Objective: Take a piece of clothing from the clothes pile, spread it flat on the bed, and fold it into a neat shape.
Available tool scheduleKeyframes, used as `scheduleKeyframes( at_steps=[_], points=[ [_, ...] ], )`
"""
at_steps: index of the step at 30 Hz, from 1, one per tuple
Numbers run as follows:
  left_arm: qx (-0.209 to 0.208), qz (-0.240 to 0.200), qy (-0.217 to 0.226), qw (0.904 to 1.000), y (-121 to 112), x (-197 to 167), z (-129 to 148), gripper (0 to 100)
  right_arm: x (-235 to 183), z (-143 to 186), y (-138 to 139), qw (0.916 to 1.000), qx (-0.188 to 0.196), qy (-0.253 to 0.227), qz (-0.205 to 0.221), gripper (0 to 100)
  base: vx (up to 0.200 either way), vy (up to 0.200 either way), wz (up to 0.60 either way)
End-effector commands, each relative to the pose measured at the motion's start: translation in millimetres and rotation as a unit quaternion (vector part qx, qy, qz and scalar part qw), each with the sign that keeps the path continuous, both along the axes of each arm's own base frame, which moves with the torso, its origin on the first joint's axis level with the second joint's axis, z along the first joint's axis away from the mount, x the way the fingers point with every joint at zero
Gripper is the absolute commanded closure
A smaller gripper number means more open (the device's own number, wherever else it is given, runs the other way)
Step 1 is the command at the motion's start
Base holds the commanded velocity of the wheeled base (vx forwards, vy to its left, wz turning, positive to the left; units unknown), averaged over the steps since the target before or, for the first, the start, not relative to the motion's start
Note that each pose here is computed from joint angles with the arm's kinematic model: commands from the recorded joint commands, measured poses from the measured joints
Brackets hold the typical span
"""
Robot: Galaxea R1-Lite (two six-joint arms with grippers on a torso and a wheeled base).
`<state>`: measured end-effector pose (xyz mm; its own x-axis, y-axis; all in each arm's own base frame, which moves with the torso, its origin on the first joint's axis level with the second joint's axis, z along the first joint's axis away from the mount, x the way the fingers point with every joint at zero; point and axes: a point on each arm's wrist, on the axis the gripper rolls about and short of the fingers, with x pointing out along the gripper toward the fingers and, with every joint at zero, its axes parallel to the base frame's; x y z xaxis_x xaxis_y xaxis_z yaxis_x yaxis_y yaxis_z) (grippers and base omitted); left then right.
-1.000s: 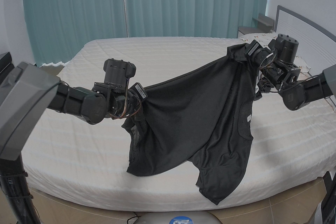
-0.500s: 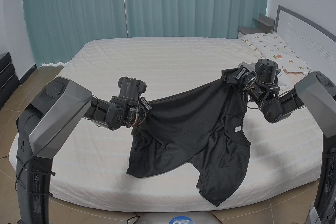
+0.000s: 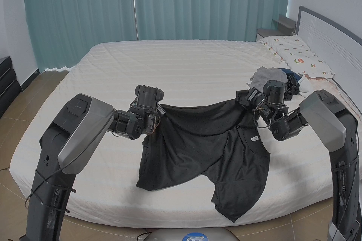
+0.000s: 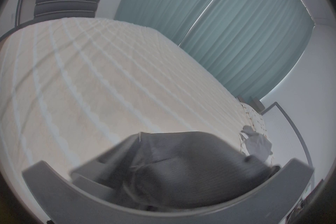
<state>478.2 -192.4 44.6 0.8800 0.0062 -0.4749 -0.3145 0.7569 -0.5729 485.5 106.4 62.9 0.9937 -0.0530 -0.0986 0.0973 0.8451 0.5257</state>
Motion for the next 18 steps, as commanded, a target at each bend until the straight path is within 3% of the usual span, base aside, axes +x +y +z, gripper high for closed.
scheduleKeyframes(
  at_steps=[1, 4, 10, 15, 18],
  points=[
    [0.036, 0.044, -0.011, 0.9983, 9, 23, -28, 0, 6, -53, -3, 0.9971, -0.057, 0.05, 0.0, 0, 0.0, 0.0, 0.0],
    [0.077, 0.05, -0.014, 0.9957, 20, 31, -32, 0, 14, -49, -16, 0.9971, -0.063, 0.038, -0.022, 0, 0.0, 0.0, 0.0],
    [0.094, 0.07, -0.01, 0.9931, 48, 46, -41, 0, 38, -19, -36, 0.9957, -0.034, -0.037, -0.077, 0, 0.0, 0.0, 0.0],
    [0.109, 0.079, -0.001, 0.991, 65, 50, -48, 0, 46, -9, -40, 0.9943, -0.029, -0.064, -0.08, 0, 0.0, 0.0, 0.0],
    [0.131, 0.078, 0.041, 0.9874, 77, 49, -56, 0, 48, -25, -37, 0.996, -0.034, -0.045, -0.069, 0, 0.0, 0.0, 0.0]
  ],
)
